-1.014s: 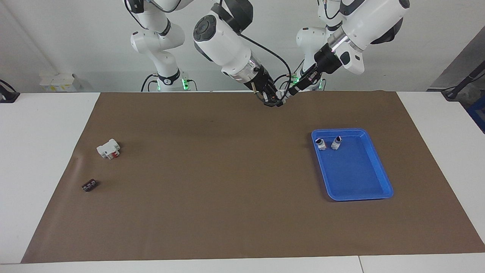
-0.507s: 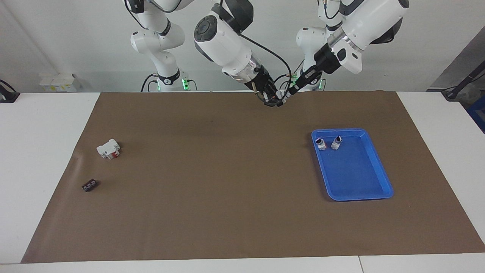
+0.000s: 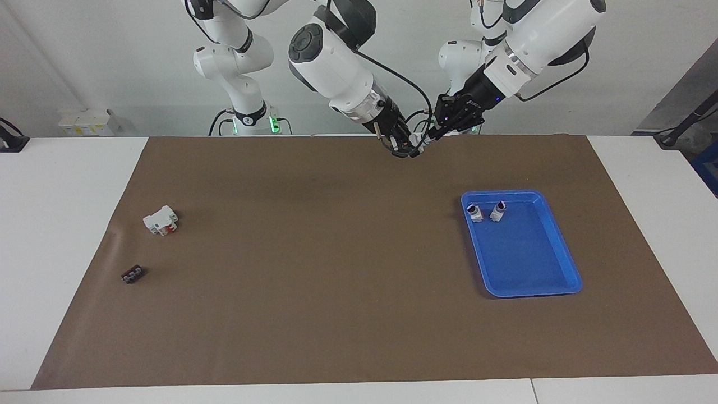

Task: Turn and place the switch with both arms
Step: 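Close the left gripper on the switch held by the right gripper, then open the right gripper and release the switch to the left gripper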

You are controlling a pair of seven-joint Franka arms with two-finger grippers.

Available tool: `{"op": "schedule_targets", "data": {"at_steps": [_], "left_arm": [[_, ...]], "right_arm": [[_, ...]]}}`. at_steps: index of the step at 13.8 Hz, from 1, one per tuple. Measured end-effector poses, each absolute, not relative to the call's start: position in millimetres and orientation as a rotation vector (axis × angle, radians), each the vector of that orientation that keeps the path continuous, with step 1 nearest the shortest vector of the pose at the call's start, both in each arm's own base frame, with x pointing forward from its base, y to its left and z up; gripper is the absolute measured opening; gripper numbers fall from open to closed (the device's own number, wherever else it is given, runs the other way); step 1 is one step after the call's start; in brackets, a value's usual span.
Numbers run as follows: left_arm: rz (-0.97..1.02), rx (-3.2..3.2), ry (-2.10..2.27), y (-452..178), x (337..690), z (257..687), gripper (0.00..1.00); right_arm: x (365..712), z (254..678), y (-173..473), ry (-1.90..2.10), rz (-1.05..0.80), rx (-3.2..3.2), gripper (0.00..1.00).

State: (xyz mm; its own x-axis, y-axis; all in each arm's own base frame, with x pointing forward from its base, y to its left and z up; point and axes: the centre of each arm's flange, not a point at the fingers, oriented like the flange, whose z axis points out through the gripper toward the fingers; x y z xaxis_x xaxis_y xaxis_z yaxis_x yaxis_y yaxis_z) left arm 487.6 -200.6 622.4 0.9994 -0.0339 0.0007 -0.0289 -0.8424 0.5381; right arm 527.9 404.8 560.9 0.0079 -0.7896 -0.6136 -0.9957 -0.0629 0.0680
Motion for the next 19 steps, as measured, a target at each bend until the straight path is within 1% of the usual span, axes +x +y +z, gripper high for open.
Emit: {"op": "schedule_targets", "data": {"at_steps": [7,15,19], "left_arm": [[0.144,2.546,-0.585,-202.7,483.7,623.6,0.10],[0.265,2.433,-1.026,-202.9,482.5,624.7,0.10],[0.300,2.384,-1.152,-202.5,482.5,624.7,0.10]], "right_arm": [[526.7,558.3,407.4,1.831,0.729,-1.911,0.41],[526.8,558.1,407.7,1.831,0.729,-1.910,0.41],[526.9,558.1,407.7,1.831,0.728,-1.909,0.41]]}}
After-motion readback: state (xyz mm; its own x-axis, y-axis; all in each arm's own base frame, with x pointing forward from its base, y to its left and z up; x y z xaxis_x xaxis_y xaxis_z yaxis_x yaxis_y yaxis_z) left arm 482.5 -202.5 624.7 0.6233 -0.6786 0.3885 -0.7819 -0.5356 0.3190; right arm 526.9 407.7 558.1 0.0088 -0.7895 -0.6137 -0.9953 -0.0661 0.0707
